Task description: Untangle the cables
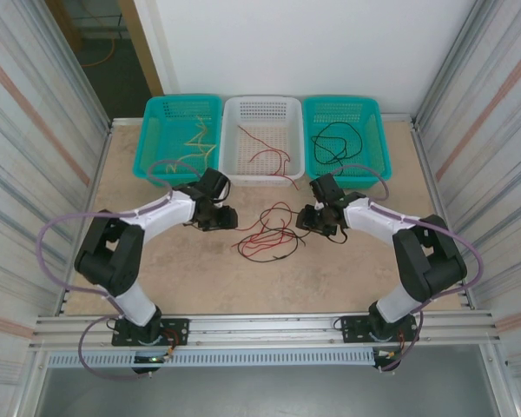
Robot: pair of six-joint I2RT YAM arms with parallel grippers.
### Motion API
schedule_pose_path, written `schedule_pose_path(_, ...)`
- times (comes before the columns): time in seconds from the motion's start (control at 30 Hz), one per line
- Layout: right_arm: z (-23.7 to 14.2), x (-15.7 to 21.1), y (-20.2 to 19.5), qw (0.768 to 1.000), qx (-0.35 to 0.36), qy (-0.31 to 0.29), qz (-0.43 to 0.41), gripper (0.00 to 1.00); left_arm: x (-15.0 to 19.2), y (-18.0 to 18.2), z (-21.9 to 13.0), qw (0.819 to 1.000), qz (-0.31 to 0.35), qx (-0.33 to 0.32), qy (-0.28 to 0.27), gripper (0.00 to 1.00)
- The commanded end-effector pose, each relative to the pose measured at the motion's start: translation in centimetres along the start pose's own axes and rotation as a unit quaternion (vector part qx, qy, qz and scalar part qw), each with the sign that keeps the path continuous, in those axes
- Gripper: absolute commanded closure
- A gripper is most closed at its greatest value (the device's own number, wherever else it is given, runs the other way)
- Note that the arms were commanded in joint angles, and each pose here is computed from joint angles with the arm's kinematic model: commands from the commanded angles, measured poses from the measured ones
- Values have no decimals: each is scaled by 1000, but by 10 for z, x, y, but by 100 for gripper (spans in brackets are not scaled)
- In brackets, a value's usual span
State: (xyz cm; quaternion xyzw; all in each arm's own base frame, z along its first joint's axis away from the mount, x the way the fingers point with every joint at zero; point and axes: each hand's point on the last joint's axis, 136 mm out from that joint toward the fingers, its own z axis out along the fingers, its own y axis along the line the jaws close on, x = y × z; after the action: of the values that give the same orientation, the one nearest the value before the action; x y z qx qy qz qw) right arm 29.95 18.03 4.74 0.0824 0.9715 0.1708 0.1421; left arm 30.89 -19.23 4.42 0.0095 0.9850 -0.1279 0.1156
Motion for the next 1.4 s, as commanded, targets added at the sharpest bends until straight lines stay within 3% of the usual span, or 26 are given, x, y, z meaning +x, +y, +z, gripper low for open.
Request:
schedule_pose_path(0.0,-13,-3,5,1000,-5,-10,9,55,-16,-8,5,1000,-24,10,0,63)
schedule_pose_path(0.13,-17,-1,6,1000,-8,-11,15,54,-19,-10,10,999,-30,13,-4,69)
schedule_pose_path(0.33,-25,-2,7,1000,-13,-18,16,54,-35,-18,1,999,-29,27,-37,100)
schedule_pose_path(0.5,-36,-6,11,999,-21,-28,16,55,-47,-34,-35,997,7,34,-76,100)
schedule_pose_path(0.6,-39,-7,7,999,-16,-32,19,56,-55,-64,-91,987,81,45,-131,100)
schedule_pose_path(0.7,-40,-7,7,999,-27,-25,35,58,-57,-100,-162,964,166,66,-197,100)
schedule_pose_path(0.83,-48,-12,17,998,-43,-33,35,58,-51,-144,-255,925,239,150,-253,100)
schedule_pose_path(1.03,-78,-20,54,994,-95,-63,-3,55,-43,-173,-378,862,290,222,-353,100)
schedule_pose_path(1.2,-97,-23,70,990,-114,-78,-20,51,-18,-196,-454,795,334,308,-402,100)
schedule_pose_path(1.37,-109,-24,74,988,-124,-89,-26,51,-16,-194,-512,753,327,326,-468,100)
